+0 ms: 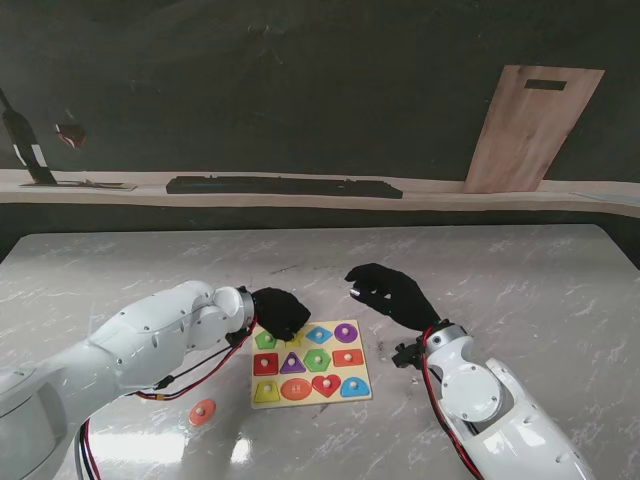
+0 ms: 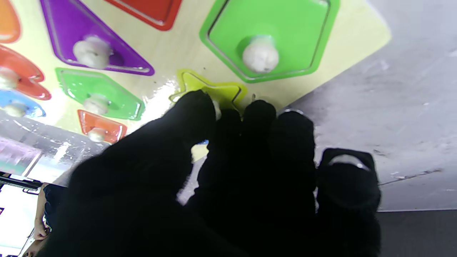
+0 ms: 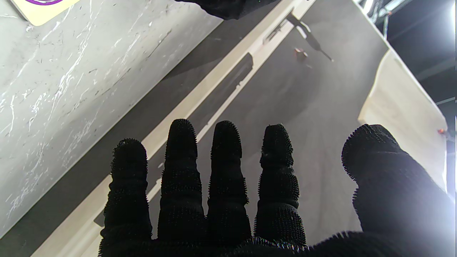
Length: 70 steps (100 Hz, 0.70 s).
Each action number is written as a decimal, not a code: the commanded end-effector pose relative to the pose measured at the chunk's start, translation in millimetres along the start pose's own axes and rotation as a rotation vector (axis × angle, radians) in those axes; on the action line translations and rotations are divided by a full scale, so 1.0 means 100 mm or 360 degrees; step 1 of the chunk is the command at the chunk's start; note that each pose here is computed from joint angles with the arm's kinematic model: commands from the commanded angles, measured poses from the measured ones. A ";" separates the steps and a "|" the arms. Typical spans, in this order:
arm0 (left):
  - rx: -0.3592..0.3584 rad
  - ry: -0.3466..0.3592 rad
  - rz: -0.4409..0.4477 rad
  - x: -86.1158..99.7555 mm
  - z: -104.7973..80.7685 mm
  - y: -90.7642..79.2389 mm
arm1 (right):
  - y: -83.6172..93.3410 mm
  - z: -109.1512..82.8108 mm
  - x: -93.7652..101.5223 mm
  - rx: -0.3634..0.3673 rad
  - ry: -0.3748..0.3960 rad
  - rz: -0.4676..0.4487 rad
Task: Fit puzzle pieces into a puzzle board
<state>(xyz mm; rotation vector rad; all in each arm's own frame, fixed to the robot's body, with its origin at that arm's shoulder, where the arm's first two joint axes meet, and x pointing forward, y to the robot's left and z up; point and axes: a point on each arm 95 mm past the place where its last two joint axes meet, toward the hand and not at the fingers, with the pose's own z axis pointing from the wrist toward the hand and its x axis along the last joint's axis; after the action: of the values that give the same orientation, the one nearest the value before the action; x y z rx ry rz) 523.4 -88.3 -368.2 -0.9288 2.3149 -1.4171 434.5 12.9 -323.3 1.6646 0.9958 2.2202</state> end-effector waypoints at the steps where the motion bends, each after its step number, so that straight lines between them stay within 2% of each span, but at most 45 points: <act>1: -0.0031 -0.0009 0.0009 -0.03 -0.02 0.06 | -0.03 -0.01 0.01 0.0002 0.0008 0.0006; 41: -0.0058 0.0002 0.0034 0.00 -0.02 0.10 | -0.02 -0.02 0.01 -0.0002 0.0009 0.0002; 70: 0.0007 -0.0020 0.0119 0.03 -0.06 0.10 | -0.02 -0.02 0.01 0.0003 0.0011 0.0003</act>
<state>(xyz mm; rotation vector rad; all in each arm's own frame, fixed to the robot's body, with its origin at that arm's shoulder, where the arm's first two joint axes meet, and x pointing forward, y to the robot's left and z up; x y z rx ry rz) 519.0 -87.3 -367.0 -0.8219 2.3095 -1.3979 434.4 11.5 -323.1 1.6604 0.9943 2.2211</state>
